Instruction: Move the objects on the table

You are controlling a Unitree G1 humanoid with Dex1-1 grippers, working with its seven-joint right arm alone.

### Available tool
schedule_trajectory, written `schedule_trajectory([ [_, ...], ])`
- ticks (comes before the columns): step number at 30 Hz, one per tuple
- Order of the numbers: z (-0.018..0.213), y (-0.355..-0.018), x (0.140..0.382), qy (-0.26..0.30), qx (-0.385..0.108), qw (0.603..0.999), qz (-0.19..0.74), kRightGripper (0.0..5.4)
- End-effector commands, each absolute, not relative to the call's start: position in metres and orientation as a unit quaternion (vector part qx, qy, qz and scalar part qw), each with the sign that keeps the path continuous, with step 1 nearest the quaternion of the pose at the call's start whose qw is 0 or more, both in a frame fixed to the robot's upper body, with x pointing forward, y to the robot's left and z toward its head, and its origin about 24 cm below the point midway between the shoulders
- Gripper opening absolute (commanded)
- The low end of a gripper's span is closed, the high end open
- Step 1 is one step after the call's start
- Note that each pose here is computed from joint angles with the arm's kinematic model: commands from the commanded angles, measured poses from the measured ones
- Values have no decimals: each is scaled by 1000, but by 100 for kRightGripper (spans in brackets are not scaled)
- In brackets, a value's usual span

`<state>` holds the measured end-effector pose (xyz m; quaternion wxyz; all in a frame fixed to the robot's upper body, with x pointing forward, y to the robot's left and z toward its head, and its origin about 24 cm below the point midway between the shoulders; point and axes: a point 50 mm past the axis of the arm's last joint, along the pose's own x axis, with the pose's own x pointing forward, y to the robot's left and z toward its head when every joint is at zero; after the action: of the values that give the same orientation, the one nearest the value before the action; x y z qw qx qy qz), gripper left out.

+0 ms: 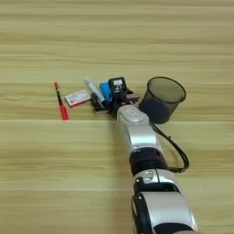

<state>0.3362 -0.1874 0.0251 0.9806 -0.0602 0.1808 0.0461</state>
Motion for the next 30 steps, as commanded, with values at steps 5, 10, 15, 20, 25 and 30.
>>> schedule_trajectory([
  [5,61,-190,357,134,-96,986,39,539],
  [10,57,-188,356,145,-104,983,49,539],
  [15,52,-182,354,155,-109,979,74,512],
  [20,47,-176,350,169,-117,973,105,455],
  [25,41,-166,343,199,-96,964,150,400],
  [30,40,-164,340,211,-83,960,165,342],
])
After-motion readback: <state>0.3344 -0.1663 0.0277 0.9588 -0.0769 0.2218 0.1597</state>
